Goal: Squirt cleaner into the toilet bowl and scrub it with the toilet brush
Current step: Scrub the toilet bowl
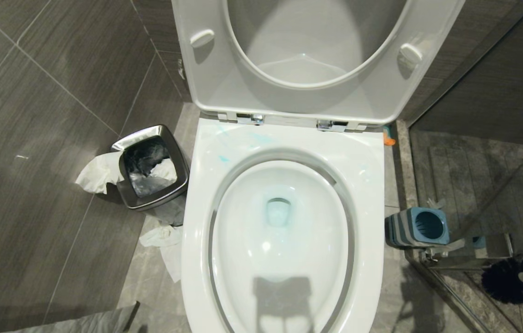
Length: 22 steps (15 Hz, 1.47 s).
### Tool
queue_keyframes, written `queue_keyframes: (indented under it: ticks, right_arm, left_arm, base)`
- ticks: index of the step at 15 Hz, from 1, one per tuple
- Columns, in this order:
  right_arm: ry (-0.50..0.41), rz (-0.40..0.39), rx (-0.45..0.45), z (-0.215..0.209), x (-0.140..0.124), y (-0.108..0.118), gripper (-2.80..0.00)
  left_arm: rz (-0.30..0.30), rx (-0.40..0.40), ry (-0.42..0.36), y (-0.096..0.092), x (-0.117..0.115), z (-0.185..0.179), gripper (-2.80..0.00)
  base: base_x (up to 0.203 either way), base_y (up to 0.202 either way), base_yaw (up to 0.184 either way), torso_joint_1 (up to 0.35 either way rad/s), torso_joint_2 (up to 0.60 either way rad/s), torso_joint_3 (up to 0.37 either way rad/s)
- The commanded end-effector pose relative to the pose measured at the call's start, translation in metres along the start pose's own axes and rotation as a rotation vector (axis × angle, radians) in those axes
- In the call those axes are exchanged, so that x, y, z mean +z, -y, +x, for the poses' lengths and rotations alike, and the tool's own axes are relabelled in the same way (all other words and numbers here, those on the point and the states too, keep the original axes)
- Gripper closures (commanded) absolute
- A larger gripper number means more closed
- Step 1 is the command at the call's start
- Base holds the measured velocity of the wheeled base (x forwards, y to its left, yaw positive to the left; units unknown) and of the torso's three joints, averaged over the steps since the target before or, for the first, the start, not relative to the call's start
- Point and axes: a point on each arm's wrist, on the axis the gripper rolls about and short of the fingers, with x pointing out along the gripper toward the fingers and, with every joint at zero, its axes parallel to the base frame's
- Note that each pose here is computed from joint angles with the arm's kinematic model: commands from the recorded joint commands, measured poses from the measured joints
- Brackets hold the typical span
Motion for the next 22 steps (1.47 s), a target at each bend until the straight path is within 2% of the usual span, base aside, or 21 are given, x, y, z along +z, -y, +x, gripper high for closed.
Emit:
queue_keyframes:
  ticks: [1,4,6,7,10,14,16,19,20,22]
  right_arm:
    - [-0.012,-0.008,0.014,0.003,0.001,-0.001,0.00]
    - [-0.112,0.024,0.085,0.004,0.028,0.001,0.00]
    - [-0.132,0.079,0.249,0.006,0.043,-0.001,0.00]
    - [-0.141,0.089,0.287,0.004,0.048,-0.001,0.00]
    - [-0.159,0.095,0.313,0.012,0.070,0.001,0.00]
    - [-0.073,0.102,0.332,0.030,0.121,0.004,0.00]
    - [-0.053,0.122,0.377,0.034,0.146,0.001,0.00]
    - [-0.070,0.165,0.504,0.038,0.180,-0.015,0.00]
    - [-0.087,0.164,0.539,0.040,0.185,-0.024,0.00]
    - [-0.115,0.165,0.553,0.041,0.188,-0.040,0.00]
  left_arm:
    - [-0.001,0.000,-0.001,0.000,0.000,0.000,0.00]
    - [-0.001,0.000,-0.002,0.000,0.000,0.000,0.00]
    - [-0.001,0.000,-0.001,0.000,0.000,0.000,0.00]
    - [-0.001,0.000,-0.003,0.000,0.000,0.000,0.00]
    - [0.001,0.000,-0.001,0.000,0.000,0.000,0.00]
    - [0.001,0.000,-0.001,0.000,0.000,0.000,0.00]
    - [0.001,0.000,-0.002,0.000,0.000,0.000,0.00]
    - [0.001,0.000,-0.001,0.000,0.000,0.000,0.00]
    - [0.001,0.000,-0.004,0.000,-0.001,0.000,0.00]
    - [0.001,0.000,-0.002,0.000,0.000,0.000,0.00]
  base:
    - [0.000,0.000,0.000,0.000,0.00,0.000]
    - [0.000,0.000,0.000,0.000,0.00,0.000]
    - [0.000,0.000,0.000,0.000,0.00,0.000]
    - [0.000,0.000,0.000,0.000,0.00,0.000]
    - [0.000,0.000,0.000,0.000,0.00,0.000]
    - [0.000,0.000,0.000,0.000,0.00,0.000]
    - [0.000,0.000,0.000,0.000,0.00,0.000]
    - [0.000,0.000,0.000,0.002,0.00,0.024]
    - [0.000,0.000,0.000,0.004,0.01,0.132]
    - [0.000,0.000,0.000,0.004,0.00,0.175]
